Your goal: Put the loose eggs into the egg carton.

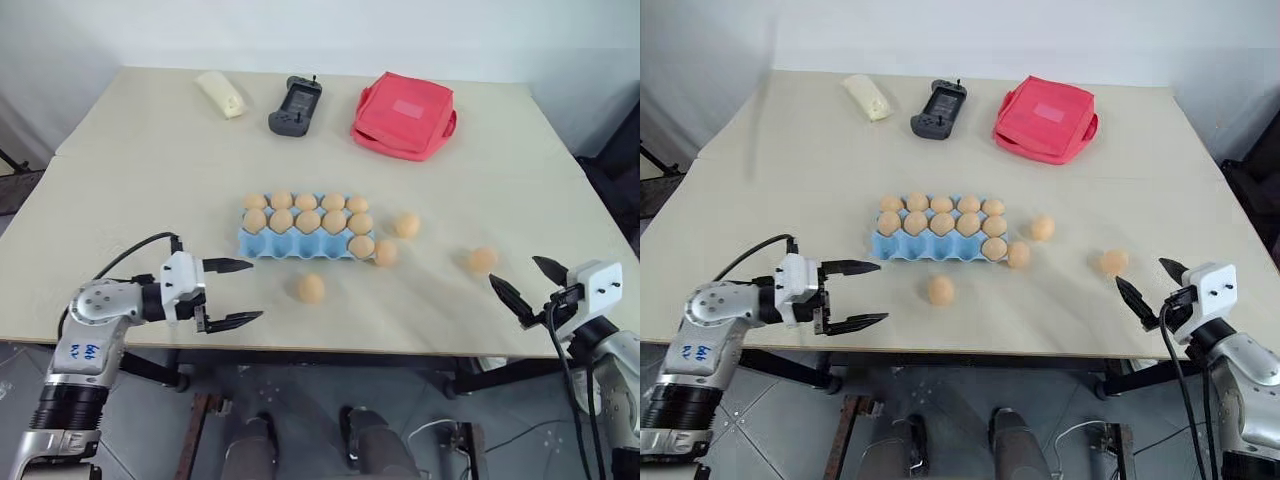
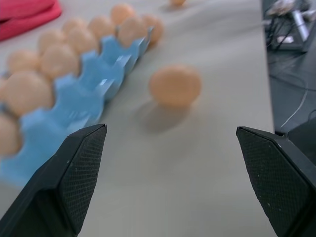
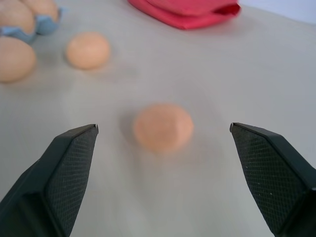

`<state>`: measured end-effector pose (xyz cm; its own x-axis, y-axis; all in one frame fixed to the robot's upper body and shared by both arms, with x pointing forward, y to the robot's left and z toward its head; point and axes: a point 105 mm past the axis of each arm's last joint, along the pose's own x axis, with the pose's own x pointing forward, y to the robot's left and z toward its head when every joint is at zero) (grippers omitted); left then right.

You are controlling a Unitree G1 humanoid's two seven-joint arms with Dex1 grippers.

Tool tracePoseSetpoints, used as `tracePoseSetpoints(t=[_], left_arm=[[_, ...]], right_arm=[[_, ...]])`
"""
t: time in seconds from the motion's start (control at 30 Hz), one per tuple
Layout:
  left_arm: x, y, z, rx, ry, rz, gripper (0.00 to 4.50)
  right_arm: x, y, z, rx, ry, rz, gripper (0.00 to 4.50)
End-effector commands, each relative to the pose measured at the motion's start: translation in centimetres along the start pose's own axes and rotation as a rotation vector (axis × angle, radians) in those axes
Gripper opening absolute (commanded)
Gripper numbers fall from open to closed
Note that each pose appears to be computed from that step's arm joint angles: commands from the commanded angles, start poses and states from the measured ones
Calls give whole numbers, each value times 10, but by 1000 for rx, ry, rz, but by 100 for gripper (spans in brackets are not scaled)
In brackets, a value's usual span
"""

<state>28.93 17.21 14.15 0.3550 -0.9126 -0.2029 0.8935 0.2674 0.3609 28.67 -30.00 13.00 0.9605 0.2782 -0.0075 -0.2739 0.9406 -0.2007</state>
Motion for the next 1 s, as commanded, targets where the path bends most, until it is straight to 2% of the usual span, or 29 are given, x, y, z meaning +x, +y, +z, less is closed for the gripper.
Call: tracePoseSetpoints(t=[0.03, 0.3, 0.5, 0.6, 0.7, 0.77, 1.0], left_arm=[[3, 4, 11, 38, -26, -6, 448], [11, 10, 20, 35, -70, -8, 448], [12, 9, 22, 30, -82, 1, 448], [11, 9, 21, 27, -81, 10, 450], [8, 10, 19, 19, -73, 29, 450], [5, 11, 17, 14, -64, 47, 450], [-19, 22, -2, -56, -16, 170, 450]], right_arm=[[12, -3, 12, -26, -25, -9, 450], [61, -2, 0, 14, 74, 73, 450], [82, -4, -19, 22, 139, 87, 450], [90, 11, -9, 7, 68, 182, 387], [96, 23, 11, -23, -14, 227, 283], [99, 32, 22, -22, -46, 262, 235], [113, 111, 66, -36, -130, 506, 230]])
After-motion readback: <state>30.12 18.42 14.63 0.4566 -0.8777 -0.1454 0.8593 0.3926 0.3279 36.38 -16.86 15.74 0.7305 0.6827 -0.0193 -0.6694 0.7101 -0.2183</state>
